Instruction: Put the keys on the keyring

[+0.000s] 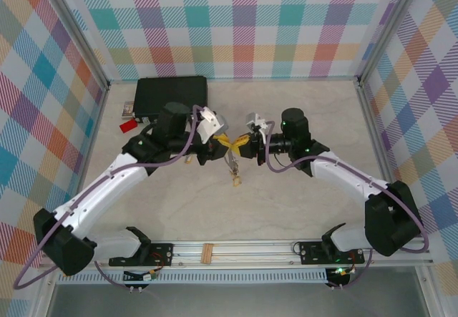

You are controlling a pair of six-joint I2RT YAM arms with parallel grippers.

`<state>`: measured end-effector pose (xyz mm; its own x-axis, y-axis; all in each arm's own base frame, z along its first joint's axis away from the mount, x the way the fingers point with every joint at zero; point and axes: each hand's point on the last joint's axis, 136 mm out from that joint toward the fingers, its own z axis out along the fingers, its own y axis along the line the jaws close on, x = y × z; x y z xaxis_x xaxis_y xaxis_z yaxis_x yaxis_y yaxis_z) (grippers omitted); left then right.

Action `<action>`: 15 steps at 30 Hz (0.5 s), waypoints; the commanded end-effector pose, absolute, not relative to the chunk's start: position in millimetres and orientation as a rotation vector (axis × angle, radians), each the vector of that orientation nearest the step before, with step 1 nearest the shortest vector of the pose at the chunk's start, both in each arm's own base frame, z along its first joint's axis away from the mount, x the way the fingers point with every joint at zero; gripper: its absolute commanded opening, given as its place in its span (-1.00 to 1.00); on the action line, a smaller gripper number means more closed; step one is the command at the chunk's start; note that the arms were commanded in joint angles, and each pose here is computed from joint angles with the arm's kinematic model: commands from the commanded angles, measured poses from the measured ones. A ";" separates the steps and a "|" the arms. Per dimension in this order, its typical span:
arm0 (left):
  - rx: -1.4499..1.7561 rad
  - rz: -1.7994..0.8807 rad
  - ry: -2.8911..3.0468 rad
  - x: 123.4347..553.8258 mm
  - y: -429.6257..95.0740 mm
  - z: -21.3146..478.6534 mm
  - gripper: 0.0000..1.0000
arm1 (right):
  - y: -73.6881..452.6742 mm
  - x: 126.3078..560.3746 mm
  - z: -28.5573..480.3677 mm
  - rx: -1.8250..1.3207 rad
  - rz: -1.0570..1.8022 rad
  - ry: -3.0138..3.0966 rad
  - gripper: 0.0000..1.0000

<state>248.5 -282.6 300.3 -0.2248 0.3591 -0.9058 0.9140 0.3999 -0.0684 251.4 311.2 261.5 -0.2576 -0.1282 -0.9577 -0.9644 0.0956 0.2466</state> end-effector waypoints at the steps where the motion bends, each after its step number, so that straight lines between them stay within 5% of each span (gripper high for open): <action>1: 0.934 -0.896 1.521 248.8 -286.0 365.3 -0.47 | 304.2 259.4 304.3 -1.009 1.261 1.387 -1.00; 15: 0.686 -1.111 1.318 268.7 -280.2 389.6 -0.47 | 290.0 259.5 358.3 -0.838 1.344 1.190 -1.00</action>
<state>272.0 -282.0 361.6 -0.1504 -0.1346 -0.9794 0.8865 0.4201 -0.1938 268.5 295.5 327.4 -0.2065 0.1949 -0.9588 -0.9617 0.1404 0.2356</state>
